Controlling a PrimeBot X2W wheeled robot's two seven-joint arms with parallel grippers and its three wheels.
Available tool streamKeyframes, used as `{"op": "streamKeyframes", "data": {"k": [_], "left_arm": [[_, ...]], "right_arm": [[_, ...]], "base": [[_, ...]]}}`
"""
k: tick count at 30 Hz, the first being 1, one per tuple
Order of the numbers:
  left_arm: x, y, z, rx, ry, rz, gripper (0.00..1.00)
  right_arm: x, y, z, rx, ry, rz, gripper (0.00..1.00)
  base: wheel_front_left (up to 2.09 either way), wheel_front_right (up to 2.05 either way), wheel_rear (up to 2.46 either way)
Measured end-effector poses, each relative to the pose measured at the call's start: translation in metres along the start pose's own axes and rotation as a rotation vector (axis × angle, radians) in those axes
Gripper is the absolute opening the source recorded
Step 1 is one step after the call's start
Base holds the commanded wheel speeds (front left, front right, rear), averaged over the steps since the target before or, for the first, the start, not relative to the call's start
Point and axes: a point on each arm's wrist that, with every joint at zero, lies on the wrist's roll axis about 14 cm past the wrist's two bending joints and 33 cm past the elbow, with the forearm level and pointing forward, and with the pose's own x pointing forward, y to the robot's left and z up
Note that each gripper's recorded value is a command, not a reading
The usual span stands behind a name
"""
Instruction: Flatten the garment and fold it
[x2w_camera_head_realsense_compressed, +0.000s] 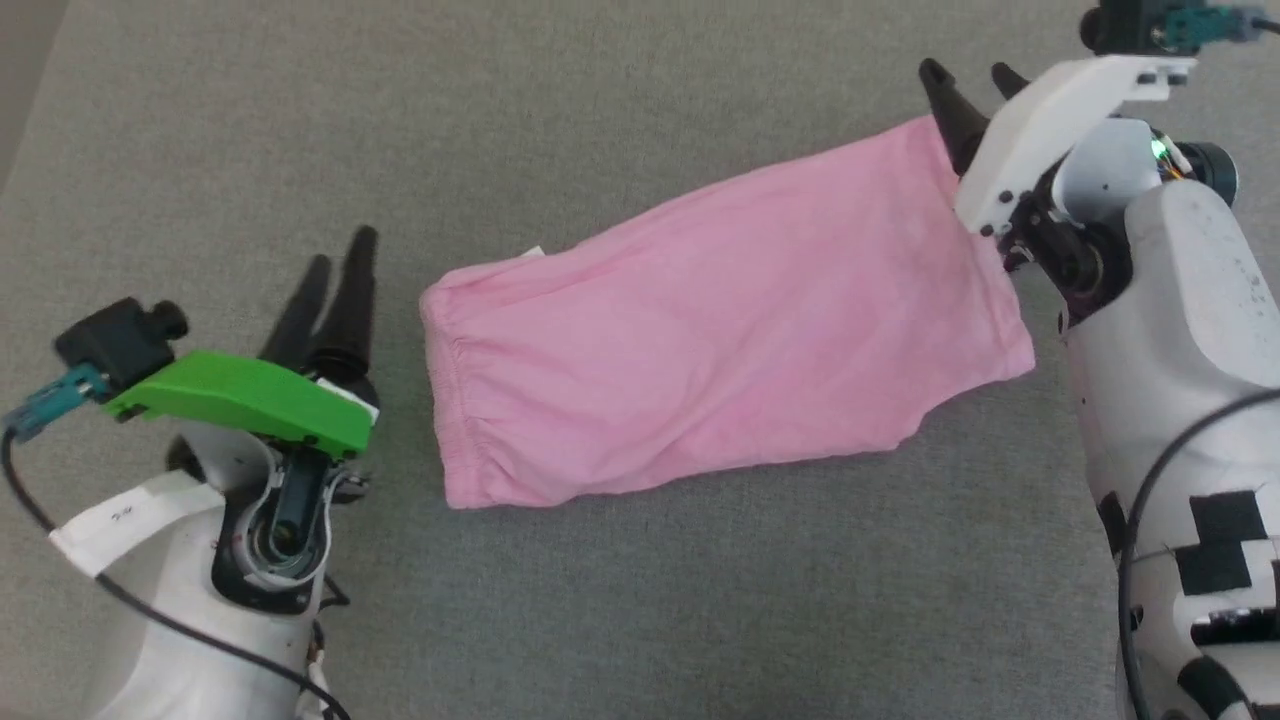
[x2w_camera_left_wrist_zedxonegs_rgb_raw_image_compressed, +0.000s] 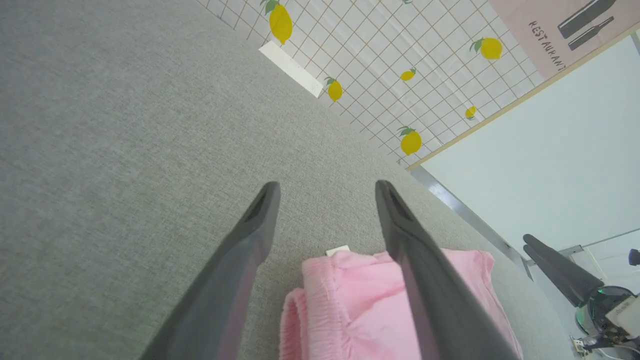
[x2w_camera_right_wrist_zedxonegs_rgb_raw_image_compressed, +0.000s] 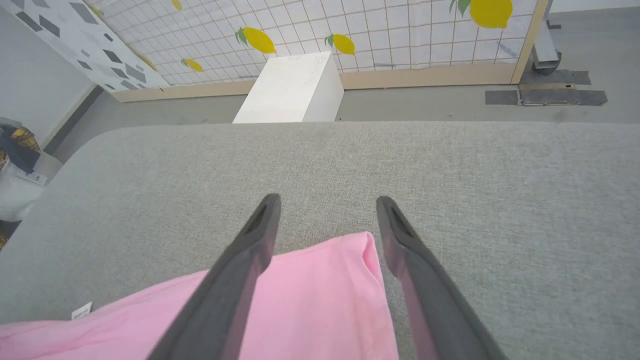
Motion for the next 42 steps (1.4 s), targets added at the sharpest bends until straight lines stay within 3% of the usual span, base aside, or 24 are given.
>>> {"op": "streamKeyframes", "data": {"k": [3,6,9,12,17,28,29,31,35,42], "left_arm": [[-0.012,-0.008,0.017,0.108,-0.083,-0.036,1.0],[-0.03,-0.01,0.03,0.338,-0.175,-0.048,1.0],[-0.046,-0.011,0.027,0.519,-0.2,-0.054,1.0],[-0.058,-0.013,0.015,0.621,-0.194,-0.058,1.0],[-0.069,-0.01,0.002,0.605,-0.171,-0.035,1.0],[-0.071,0.006,-0.009,0.597,-0.125,0.01,1.0],[-0.071,0.007,-0.012,0.598,-0.109,0.013,1.0],[-0.07,0.008,-0.017,0.596,-0.079,0.017,1.0],[-0.068,0.01,-0.033,0.552,0.046,0.052,1.0],[-0.083,-0.009,-0.089,0.508,0.437,0.01,1.0]], "right_arm": [[-0.018,0.0,0.01,-0.01,-0.06,-0.007,1.0],[-0.039,-0.001,0.0,-0.086,-0.052,-0.023,1.0],[-0.06,-0.012,-0.025,-0.205,0.039,-0.066,1.0],[-0.08,-0.026,-0.054,-0.281,0.174,-0.117,1.0],[-0.097,-0.024,-0.077,-0.311,0.285,-0.129,1.0],[-0.086,-0.027,-0.114,-0.345,0.473,-0.142,1.0],[-0.084,-0.026,-0.115,-0.341,0.486,-0.138,0.6],[-0.08,-0.024,-0.114,-0.338,0.491,-0.131,0.0],[-0.079,-0.017,-0.112,-0.323,0.485,-0.106,0.0],[-0.083,-0.017,-0.11,-0.312,0.475,-0.1,0.0]], "base": [[0.0,0.0,0.0],[0.0,0.0,0.0],[0.0,0.0,0.0],[0.0,0.0,0.0],[0.0,0.0,0.0],[0.0,0.0,0.0],[0.0,0.0,0.0],[0.0,0.0,0.0],[0.0,0.0,0.0],[0.0,0.0,0.0]]}}
